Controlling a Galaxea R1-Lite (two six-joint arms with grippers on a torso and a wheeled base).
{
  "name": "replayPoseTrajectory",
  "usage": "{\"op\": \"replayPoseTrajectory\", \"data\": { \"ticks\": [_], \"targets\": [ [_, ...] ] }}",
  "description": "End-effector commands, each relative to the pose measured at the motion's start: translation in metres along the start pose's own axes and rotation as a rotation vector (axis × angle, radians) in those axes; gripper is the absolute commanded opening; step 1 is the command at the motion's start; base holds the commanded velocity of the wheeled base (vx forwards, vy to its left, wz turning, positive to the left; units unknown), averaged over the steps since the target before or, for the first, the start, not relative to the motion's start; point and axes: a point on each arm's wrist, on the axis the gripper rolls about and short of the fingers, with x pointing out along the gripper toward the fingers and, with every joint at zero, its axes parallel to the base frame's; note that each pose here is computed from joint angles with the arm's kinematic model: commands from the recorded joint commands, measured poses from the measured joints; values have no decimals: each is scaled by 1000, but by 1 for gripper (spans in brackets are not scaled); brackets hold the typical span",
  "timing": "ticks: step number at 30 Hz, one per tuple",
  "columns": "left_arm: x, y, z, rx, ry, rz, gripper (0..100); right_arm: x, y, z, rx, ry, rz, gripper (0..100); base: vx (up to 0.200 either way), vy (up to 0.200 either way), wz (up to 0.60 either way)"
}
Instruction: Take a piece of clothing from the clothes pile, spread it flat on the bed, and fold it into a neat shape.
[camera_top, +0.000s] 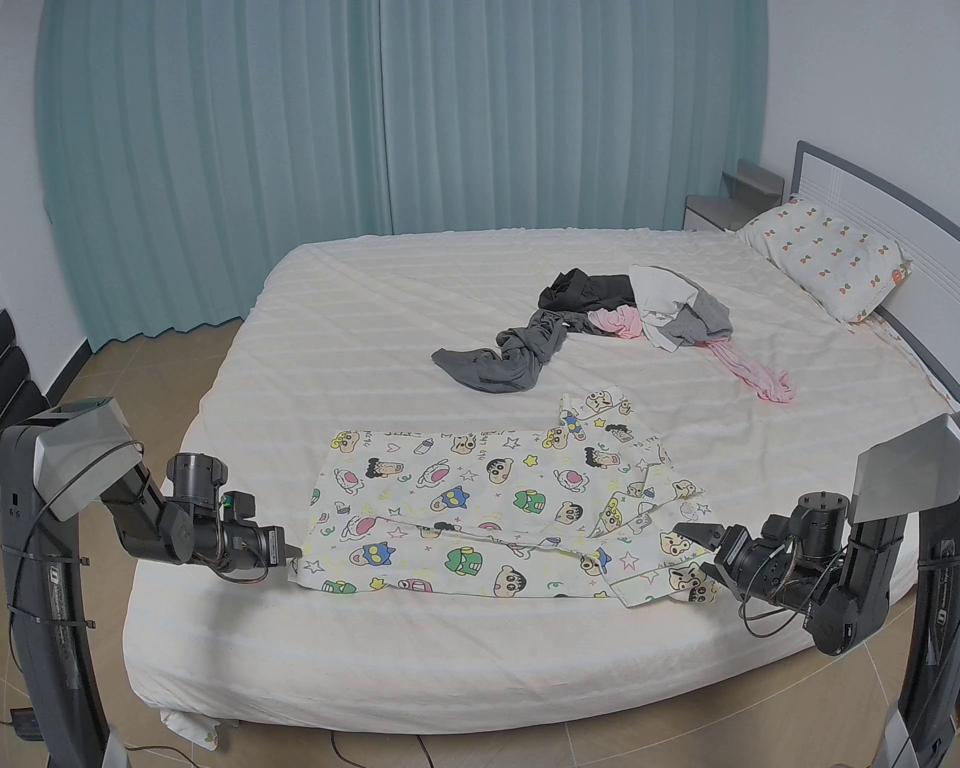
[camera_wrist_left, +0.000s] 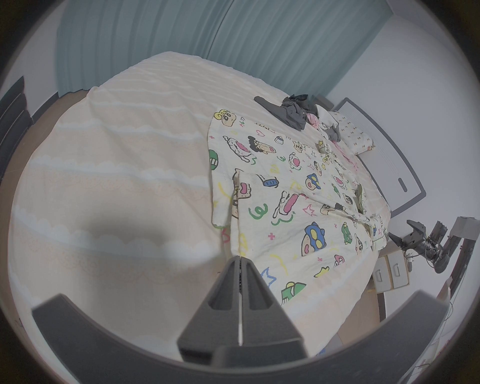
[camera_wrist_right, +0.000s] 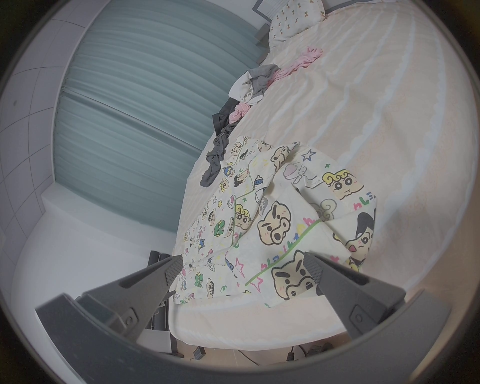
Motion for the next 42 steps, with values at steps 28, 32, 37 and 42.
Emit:
{"op": "replayPoseTrajectory", "data": {
  "ticks": [28,32,37,42],
  "targets": [
    [-25,3,-6,66,151,17,0,-3,5,5,-9,-27,20,100,0,0,0],
    [-25,4,-6,67,148,17,0,-3,5,6,-8,-32,20,100,0,0,0],
    [-31,13,-1,32,111,-60,0,-7,9,-2,-8,1,17,100,0,0,0],
    [-44,20,6,-43,61,-177,0,-6,17,-14,-25,17,16,100,0,0,0]
  ]
}}
